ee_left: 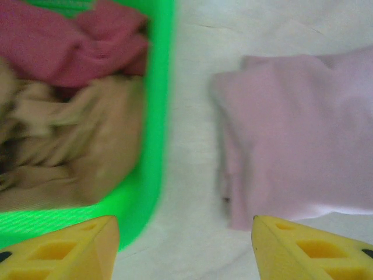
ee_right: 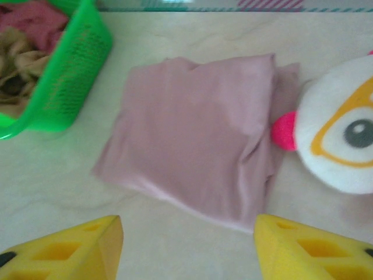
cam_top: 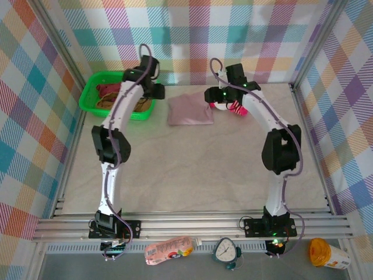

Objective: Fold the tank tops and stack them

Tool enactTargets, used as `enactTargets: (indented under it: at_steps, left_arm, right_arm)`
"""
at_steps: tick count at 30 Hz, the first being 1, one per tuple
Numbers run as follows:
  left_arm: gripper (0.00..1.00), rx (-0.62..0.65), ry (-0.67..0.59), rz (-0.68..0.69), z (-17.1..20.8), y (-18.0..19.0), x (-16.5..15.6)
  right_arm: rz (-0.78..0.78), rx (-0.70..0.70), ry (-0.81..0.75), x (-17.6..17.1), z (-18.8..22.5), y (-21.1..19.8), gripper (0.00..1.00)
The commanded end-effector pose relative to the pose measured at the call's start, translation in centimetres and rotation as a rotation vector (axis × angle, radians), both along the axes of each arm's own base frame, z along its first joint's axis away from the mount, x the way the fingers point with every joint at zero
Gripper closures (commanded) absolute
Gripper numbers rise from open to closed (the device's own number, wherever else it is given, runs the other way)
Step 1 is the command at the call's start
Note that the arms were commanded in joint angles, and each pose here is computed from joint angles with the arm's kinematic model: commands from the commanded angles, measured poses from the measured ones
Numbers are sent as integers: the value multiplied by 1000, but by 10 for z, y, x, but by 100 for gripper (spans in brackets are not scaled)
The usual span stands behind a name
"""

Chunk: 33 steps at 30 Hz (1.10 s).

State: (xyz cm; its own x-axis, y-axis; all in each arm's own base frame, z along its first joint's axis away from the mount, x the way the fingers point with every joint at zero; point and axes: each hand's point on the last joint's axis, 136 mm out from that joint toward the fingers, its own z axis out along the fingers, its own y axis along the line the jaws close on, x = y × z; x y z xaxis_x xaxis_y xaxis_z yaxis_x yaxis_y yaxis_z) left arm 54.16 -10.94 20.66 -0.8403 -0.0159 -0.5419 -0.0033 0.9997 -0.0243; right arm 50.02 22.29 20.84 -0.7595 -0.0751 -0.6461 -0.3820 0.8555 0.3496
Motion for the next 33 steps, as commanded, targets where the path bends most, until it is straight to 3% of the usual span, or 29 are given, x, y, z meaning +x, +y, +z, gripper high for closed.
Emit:
enactTargets:
  at_steps: [1, 5, 13, 22, 24, 28, 29, 31, 33]
  left_arm:
    - [38, 22, 20, 80, -8, 53, 4]
    - [37, -39, 37, 139, -30, 82, 21]
    - [36, -69, 75, 161, -81, 98, 52]
    - [39, -96, 47, 125, -115, 87, 77]
    - [47, -93, 51, 125, -121, 87, 78]
    - [87, -82, 25, 117, -118, 88, 84]
    - [92, -85, 13, 110, -113, 87, 85]
    - [100, -79, -28, 109, -95, 88, 89]
    - [100, -77, -70, 104, -71, 89, 90]
  right_arm:
    - [81, 97, 18, -28, 8, 14, 35]
    - [87, 117, 43, -59, 11, 7, 29]
    - [65, 71, 115, -112, -5, -16, 22]
    - [28, 12, 140, -124, -10, -30, 17]
    - [29, 7, 152, -124, -10, -30, 17]
    - [21, 10, 153, -122, -9, -31, 17]
    - [18, 7, 155, -122, -10, -32, 17]
    - [16, 6, 156, -122, -10, -32, 17]
    - [14, 10, 154, -121, -9, -32, 17]
